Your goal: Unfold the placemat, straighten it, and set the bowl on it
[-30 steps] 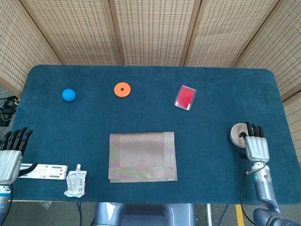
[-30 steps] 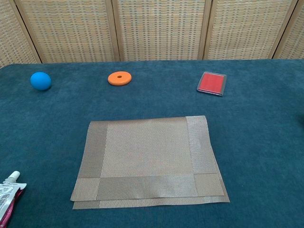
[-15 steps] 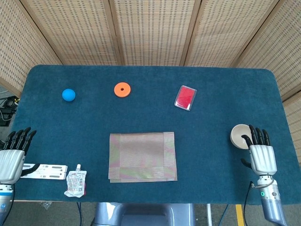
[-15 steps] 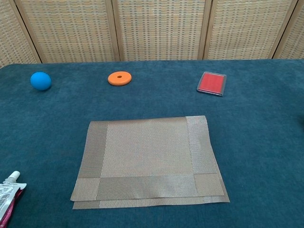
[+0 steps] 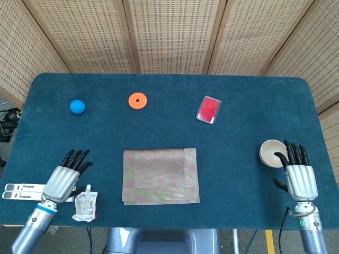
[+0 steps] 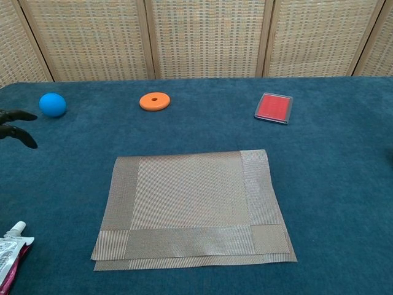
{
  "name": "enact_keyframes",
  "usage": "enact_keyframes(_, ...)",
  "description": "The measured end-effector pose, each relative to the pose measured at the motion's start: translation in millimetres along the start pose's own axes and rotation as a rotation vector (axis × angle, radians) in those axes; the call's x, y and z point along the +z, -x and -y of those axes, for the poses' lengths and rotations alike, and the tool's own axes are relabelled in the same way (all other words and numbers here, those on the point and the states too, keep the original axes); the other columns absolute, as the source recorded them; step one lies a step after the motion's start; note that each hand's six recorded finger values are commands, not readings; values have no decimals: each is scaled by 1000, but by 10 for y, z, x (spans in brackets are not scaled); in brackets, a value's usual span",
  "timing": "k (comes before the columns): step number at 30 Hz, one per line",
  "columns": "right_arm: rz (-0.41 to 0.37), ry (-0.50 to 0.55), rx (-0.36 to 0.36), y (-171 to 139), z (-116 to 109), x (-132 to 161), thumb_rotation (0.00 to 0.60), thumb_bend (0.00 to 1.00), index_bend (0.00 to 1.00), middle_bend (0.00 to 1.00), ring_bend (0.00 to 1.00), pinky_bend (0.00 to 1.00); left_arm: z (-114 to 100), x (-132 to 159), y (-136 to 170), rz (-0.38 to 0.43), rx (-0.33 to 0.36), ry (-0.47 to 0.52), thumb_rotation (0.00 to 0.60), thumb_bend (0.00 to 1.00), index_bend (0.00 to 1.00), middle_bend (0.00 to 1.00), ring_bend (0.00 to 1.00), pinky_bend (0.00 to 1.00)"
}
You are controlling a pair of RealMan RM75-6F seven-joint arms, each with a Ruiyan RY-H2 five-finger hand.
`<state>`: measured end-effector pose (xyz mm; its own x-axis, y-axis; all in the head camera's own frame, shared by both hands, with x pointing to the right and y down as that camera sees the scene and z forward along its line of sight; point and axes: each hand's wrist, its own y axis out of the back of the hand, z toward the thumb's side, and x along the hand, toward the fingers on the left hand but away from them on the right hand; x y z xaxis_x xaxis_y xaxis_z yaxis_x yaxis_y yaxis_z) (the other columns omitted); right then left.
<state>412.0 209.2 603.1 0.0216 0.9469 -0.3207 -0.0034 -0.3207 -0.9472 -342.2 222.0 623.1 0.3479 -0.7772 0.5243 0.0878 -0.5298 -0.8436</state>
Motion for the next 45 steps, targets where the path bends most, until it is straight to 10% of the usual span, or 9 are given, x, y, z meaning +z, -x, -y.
enact_keyframes(13,4,27,-12,5,-62,-37,600,258,308,0,0,0,223,638,-160,144,-63,-15,600,201,214,0,0,0)
enact_keyframes(45,3,54,-21,26,-95,-59,600,259,316,0,0,0,697,1100,-371,221,-169,-34,600,273,488,0,0,0)
